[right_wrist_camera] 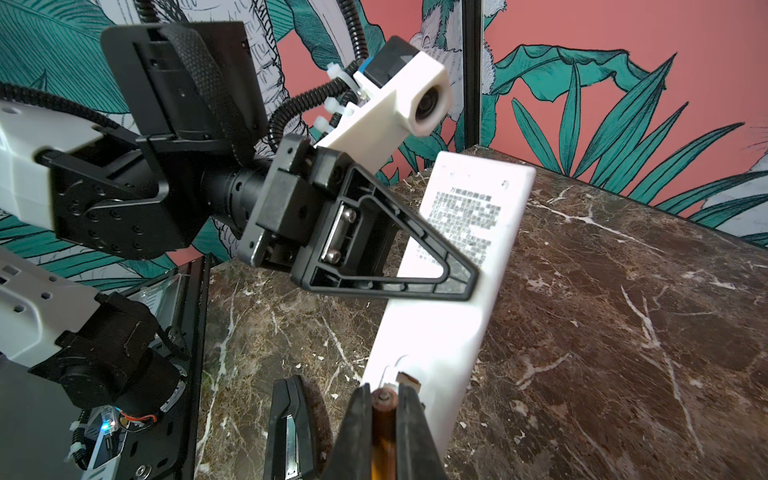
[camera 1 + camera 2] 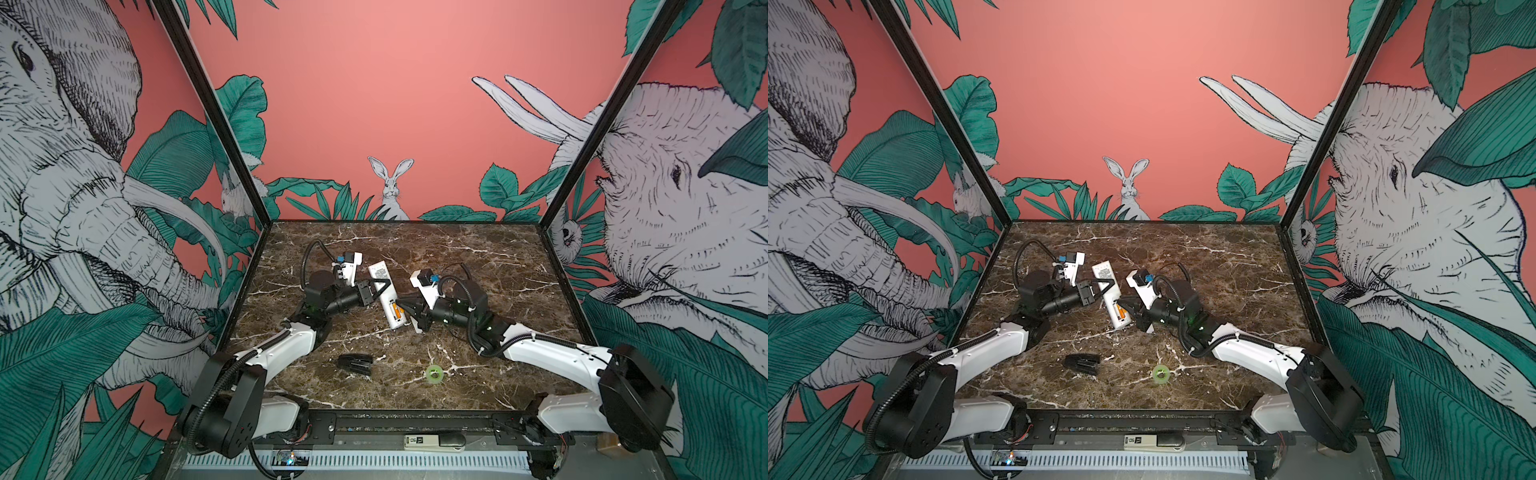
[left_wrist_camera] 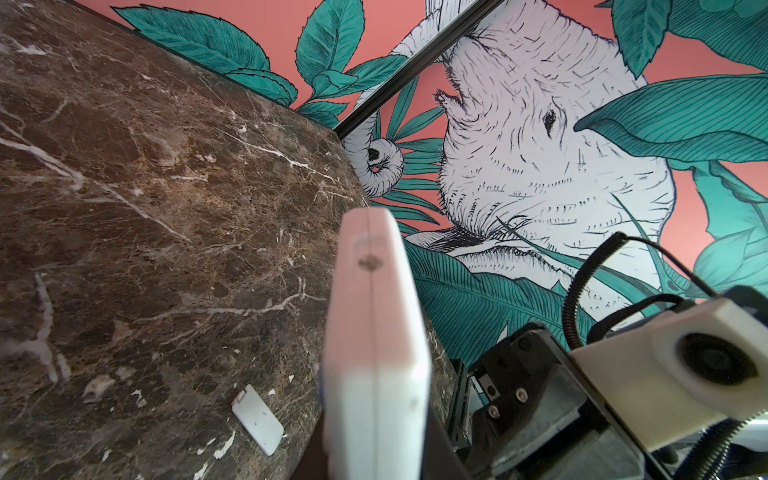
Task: Load the batteries into the remote control
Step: 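Lower the battery into the remote's compartment beside the first battery with the right gripper, then press both orange batteries down into the compartment with the right gripper fingers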
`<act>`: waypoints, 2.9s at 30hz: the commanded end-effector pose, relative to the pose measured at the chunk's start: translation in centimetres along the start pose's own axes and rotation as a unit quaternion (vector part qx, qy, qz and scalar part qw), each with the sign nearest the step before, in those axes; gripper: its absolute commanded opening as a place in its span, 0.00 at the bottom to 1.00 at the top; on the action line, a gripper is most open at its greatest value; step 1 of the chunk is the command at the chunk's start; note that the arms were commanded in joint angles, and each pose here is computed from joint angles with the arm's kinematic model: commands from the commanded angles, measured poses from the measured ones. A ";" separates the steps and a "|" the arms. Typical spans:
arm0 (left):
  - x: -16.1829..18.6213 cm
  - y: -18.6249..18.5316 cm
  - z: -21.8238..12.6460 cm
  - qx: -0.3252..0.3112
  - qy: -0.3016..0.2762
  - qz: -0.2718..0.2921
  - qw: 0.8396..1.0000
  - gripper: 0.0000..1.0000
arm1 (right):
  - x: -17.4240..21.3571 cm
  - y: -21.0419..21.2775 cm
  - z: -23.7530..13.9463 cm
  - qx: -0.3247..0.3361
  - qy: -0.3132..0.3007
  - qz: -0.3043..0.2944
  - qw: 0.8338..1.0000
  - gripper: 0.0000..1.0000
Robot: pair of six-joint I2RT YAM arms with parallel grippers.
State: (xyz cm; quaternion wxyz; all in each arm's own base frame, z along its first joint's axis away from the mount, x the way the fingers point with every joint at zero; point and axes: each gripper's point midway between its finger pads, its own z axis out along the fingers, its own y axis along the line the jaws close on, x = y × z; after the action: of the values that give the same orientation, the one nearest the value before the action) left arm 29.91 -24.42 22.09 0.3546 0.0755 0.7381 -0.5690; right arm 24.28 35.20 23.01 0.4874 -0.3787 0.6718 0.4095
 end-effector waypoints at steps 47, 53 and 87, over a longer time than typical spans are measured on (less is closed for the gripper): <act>-1.5 -2.5 -0.5 0.044 -0.030 0.018 0.998 0.00 | 0.1 -0.3 1.7 0.015 -0.037 -0.006 0.999 0.05; -1.5 -2.5 -0.6 0.044 -0.032 0.017 0.998 0.00 | 0.4 -0.4 1.6 0.019 -0.036 -0.006 0.999 0.13; -0.3 -1.8 -0.7 0.034 -0.013 0.015 0.999 0.00 | -1.5 2.3 -2.5 -0.008 0.050 -0.143 0.988 0.46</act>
State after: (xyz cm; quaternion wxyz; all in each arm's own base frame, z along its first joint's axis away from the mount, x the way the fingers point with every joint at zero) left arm 29.68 -24.35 22.88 0.3623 0.0717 0.7228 -0.5841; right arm 23.06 34.14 23.95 0.5111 -0.4342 0.6574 0.3437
